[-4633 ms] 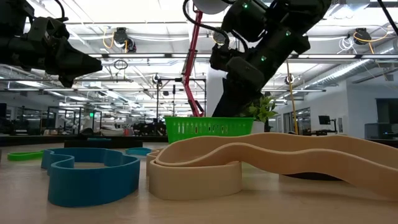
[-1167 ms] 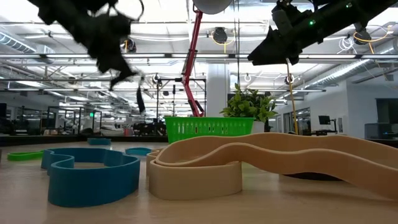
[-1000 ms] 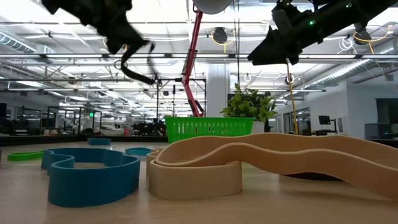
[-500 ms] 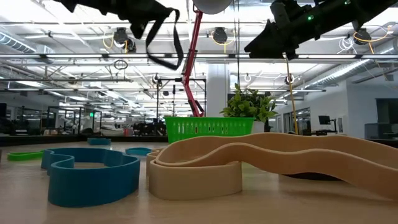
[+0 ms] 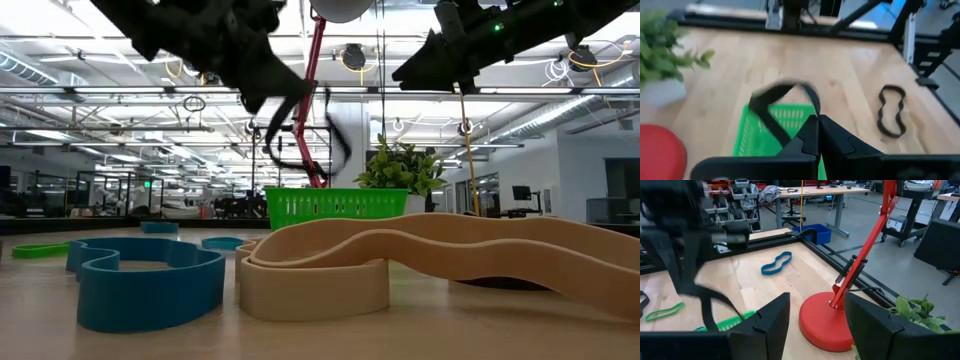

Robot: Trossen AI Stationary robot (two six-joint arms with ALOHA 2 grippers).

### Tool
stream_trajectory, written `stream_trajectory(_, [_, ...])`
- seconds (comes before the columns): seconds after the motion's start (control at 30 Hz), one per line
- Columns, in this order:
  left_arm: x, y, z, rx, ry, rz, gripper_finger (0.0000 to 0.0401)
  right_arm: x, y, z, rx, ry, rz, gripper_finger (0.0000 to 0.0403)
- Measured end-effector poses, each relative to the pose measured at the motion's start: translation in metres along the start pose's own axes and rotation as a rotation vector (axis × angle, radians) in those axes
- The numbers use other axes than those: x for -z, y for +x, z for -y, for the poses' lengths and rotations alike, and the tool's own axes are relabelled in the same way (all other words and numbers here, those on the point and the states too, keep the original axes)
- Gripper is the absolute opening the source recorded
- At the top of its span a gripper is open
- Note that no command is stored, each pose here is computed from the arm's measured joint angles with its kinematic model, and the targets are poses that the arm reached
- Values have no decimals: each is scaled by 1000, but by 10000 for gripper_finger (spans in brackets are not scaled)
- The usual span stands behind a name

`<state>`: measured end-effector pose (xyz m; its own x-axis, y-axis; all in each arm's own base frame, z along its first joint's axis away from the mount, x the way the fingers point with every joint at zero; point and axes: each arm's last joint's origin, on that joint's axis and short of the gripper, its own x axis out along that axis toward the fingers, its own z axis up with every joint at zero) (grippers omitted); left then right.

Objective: Pick and place rubber bands into bin
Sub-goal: Put the top left black rubber band into the green bin

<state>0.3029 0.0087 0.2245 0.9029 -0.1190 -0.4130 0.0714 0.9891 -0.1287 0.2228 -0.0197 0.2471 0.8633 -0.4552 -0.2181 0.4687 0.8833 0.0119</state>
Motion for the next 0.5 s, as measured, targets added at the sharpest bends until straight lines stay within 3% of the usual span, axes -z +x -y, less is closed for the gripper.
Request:
stream_trajectory(0.3, [23, 26, -6, -10, -28, -90, 6, 0, 0, 0, 0, 1, 0, 181])
stream_trajectory(0.5, [36, 38, -9, -15, -58, -134, 32, 0, 0, 0, 0, 0, -1, 181])
